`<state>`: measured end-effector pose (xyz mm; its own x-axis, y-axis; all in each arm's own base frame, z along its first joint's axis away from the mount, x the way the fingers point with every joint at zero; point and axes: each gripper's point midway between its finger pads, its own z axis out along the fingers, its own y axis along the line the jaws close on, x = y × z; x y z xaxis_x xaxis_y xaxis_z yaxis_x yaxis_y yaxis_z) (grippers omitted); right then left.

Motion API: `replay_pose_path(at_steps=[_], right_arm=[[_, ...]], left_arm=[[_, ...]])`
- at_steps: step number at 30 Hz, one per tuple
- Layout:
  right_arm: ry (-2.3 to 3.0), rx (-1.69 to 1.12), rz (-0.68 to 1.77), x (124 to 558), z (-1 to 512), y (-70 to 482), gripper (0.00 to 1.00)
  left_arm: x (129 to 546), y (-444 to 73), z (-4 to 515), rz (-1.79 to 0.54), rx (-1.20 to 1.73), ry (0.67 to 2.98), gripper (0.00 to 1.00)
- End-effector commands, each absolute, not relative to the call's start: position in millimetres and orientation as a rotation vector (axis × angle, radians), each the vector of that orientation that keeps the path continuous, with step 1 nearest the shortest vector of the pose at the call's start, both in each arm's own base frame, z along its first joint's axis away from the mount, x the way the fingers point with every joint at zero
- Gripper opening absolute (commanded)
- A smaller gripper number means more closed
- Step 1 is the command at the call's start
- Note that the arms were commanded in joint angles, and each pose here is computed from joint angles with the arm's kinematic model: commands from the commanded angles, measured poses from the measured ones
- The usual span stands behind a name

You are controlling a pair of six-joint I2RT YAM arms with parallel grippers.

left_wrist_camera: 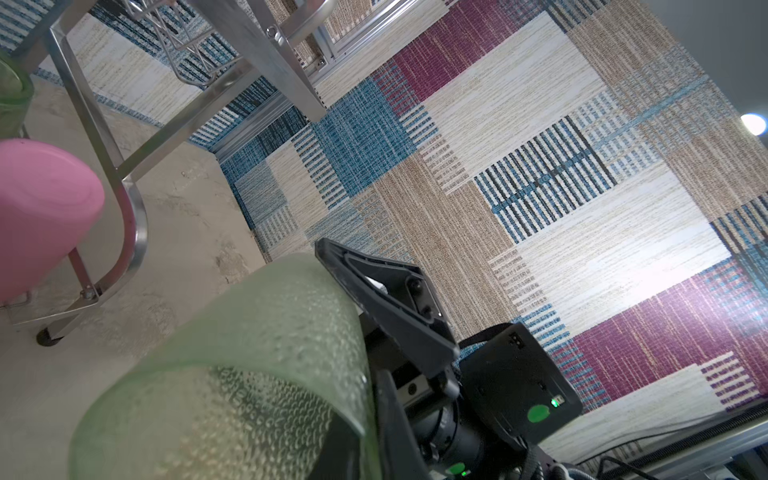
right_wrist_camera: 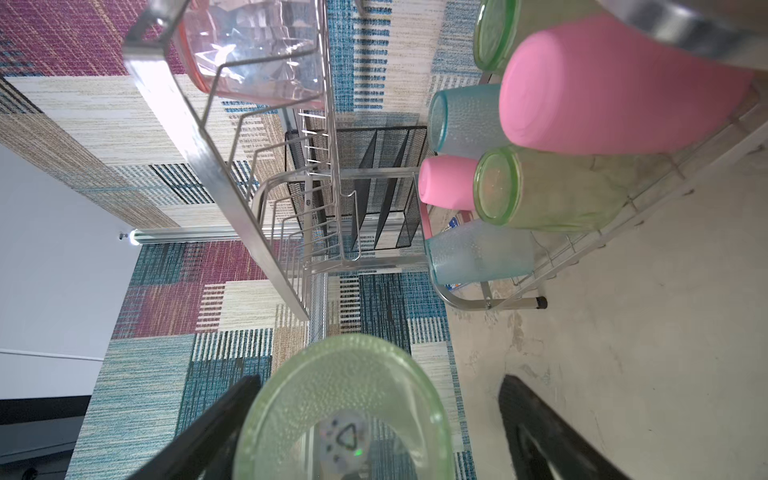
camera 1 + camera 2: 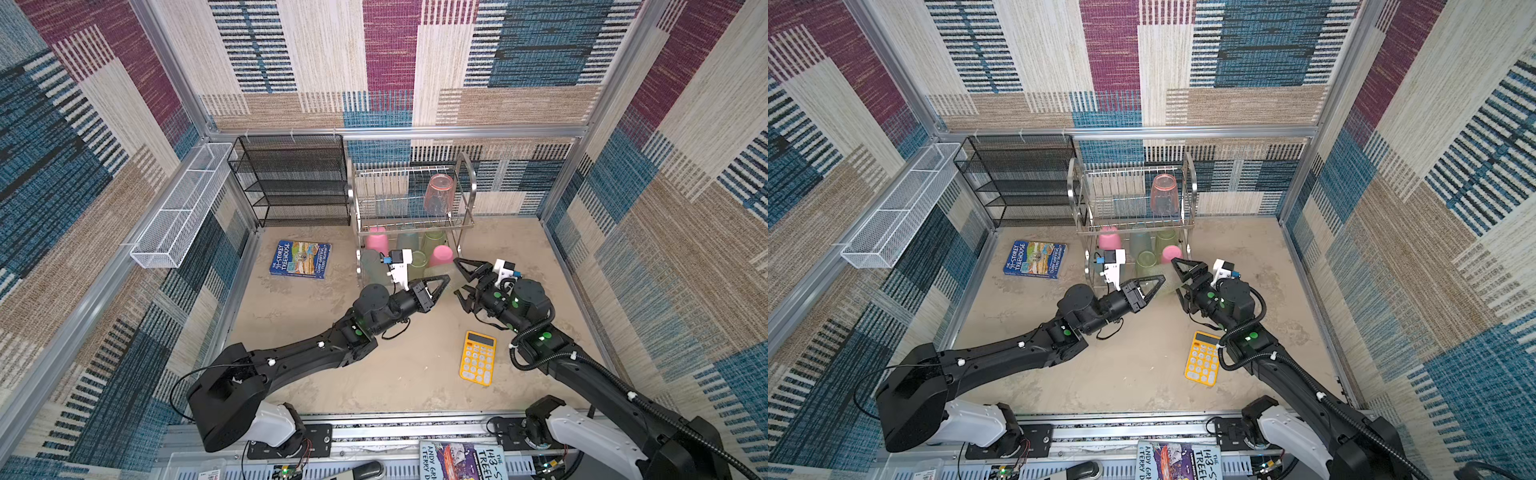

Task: Load the cups into the dish rack
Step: 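Close the right gripper on the green cup held by the left gripper, then carry the green cup up into the upper tier while left gripper withdraws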

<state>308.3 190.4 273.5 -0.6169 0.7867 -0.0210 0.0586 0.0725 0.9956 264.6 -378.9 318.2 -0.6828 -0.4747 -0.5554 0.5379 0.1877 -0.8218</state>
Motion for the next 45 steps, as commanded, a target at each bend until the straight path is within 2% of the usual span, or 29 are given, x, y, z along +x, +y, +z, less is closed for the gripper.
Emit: replay_pose_path(at_steps=[1, 5, 8, 12, 16, 22, 27, 35, 39, 45], right_arm=[[1.721, 0.816, 1.607, 313, 287, 190, 0.90], [1.723, 0.820, 1.591, 316, 286, 189, 0.85], [1.716, 0.825, 1.581, 316, 285, 187, 0.77], [1.706, 0.828, 1.551, 316, 287, 182, 0.71], [1.699, 0.816, 1.507, 317, 292, 178, 0.66], [1.696, 0.798, 1.400, 316, 293, 166, 0.65], [1.729, 0.671, 1.185, 317, 308, 153, 0.63], [1.714, 0.405, 0.883, 319, 348, 139, 0.62], [1.696, 0.234, 0.800, 320, 375, 154, 0.62], [1.644, 0.000, 0.653, 321, 414, 197, 0.63]], left_arm=[[262, -381, 336, -1.663, 0.083, 1.600, 0.00], [264, -384, 332, -1.658, 0.082, 1.610, 0.00], [266, -386, 329, -1.654, 0.086, 1.616, 0.00], [267, -389, 328, -1.654, 0.092, 1.624, 0.03], [268, -391, 322, -1.621, 0.104, 1.667, 0.18], [269, -388, 312, -1.562, 0.098, 1.737, 0.44], [267, -380, 291, -1.427, 0.120, 1.897, 0.66], [257, -340, 269, -1.137, 0.175, 2.087, 0.85], [251, -314, 258, -0.947, 0.222, 2.200, 0.90], [248, -260, 243, -0.527, 0.321, 2.385, 0.93]])
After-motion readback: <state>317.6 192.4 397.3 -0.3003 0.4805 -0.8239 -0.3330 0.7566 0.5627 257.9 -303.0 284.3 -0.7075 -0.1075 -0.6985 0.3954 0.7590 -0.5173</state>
